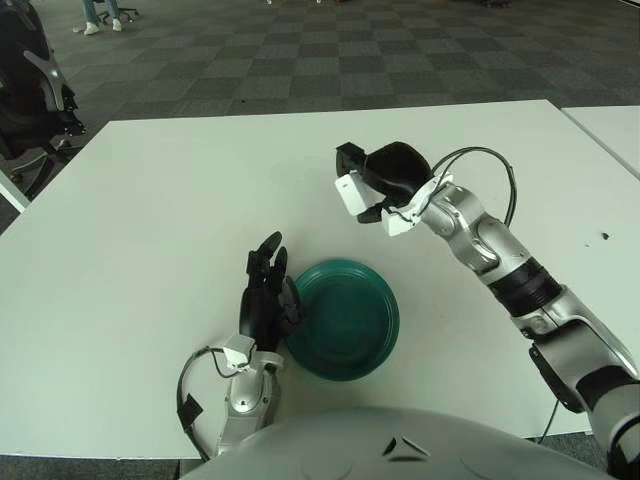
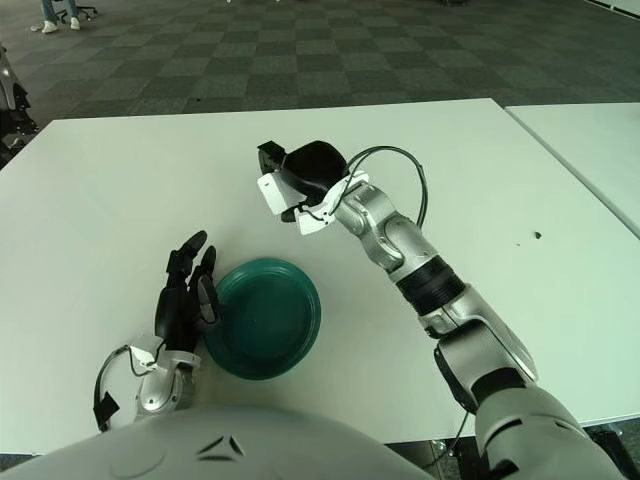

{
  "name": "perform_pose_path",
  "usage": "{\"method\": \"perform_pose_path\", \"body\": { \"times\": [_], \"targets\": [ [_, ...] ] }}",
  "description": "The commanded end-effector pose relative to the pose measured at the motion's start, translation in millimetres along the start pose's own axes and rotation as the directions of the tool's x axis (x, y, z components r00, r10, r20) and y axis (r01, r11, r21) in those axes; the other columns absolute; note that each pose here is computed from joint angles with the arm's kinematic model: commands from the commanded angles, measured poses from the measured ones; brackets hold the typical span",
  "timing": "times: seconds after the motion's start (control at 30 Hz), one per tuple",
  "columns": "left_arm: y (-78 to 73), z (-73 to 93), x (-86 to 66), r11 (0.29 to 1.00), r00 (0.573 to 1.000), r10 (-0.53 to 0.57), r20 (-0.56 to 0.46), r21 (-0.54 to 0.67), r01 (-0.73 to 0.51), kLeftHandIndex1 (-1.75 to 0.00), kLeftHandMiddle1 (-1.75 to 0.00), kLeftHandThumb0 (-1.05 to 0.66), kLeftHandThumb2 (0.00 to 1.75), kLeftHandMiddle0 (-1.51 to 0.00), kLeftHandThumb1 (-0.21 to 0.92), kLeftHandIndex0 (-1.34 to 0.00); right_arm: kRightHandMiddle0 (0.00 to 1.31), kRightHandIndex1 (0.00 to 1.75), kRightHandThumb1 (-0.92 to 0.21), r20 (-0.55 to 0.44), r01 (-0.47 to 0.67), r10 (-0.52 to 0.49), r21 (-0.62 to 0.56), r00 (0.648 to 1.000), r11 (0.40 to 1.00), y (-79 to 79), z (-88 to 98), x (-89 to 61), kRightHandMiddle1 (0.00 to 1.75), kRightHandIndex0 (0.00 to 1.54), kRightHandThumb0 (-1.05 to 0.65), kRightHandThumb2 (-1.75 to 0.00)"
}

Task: Put the charger into the plate.

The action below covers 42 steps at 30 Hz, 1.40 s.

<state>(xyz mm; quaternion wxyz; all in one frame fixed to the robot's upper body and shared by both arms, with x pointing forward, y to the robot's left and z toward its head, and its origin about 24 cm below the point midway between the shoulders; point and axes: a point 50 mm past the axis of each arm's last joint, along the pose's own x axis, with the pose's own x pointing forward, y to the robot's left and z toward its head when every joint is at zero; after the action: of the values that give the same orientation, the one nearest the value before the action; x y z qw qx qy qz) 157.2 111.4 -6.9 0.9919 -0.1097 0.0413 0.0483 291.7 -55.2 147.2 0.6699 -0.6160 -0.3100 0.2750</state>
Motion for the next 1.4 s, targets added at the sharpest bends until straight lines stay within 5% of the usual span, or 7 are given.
{"method": "perform_pose_path", "body": {
  "times": [0.0,0.33,0.77,1.37],
  "targets": [
    [-6.9,-9.3,-2.9,0.999,0.997,0.045,-0.060,-0.017,-0.046,-0.77,0.00,-0.98,1.01,-0.34,0.92,0.00,0.51,1.75,-0.45,0.030,-0.028,0.028,0.000,0.999,1.000,-2.2,11.4,-11.1,1.75,0.94,-0.44,-1.15],
    [-10.4,-4.9,-4.8,0.999,0.998,0.052,-0.035,-0.011,-0.052,-0.72,0.00,-1.00,1.02,-0.29,0.92,0.00,0.52,1.75,-0.43,0.216,-0.117,0.132,-0.081,0.967,0.990,4.9,46.5,-34.1,1.75,1.02,-0.45,-1.17],
    [-12.7,-2.8,-4.7,0.999,0.999,0.049,-0.005,-0.023,-0.049,-0.62,-0.01,-0.96,1.04,-0.27,0.92,0.00,0.53,1.75,-0.42,0.332,-0.234,0.251,-0.092,0.909,0.968,10.7,79.2,-55.9,1.74,1.05,-0.45,-1.18],
    [-15.0,5.0,-2.8,0.997,0.998,0.044,-0.034,0.061,-0.042,-0.64,-0.01,-0.90,1.08,-0.30,0.92,0.00,0.50,1.75,-0.46,0.394,-0.368,0.392,-0.137,0.832,0.920,16.3,84.1,-67.5,1.75,0.99,-0.44,-1.14]
  ]
}}
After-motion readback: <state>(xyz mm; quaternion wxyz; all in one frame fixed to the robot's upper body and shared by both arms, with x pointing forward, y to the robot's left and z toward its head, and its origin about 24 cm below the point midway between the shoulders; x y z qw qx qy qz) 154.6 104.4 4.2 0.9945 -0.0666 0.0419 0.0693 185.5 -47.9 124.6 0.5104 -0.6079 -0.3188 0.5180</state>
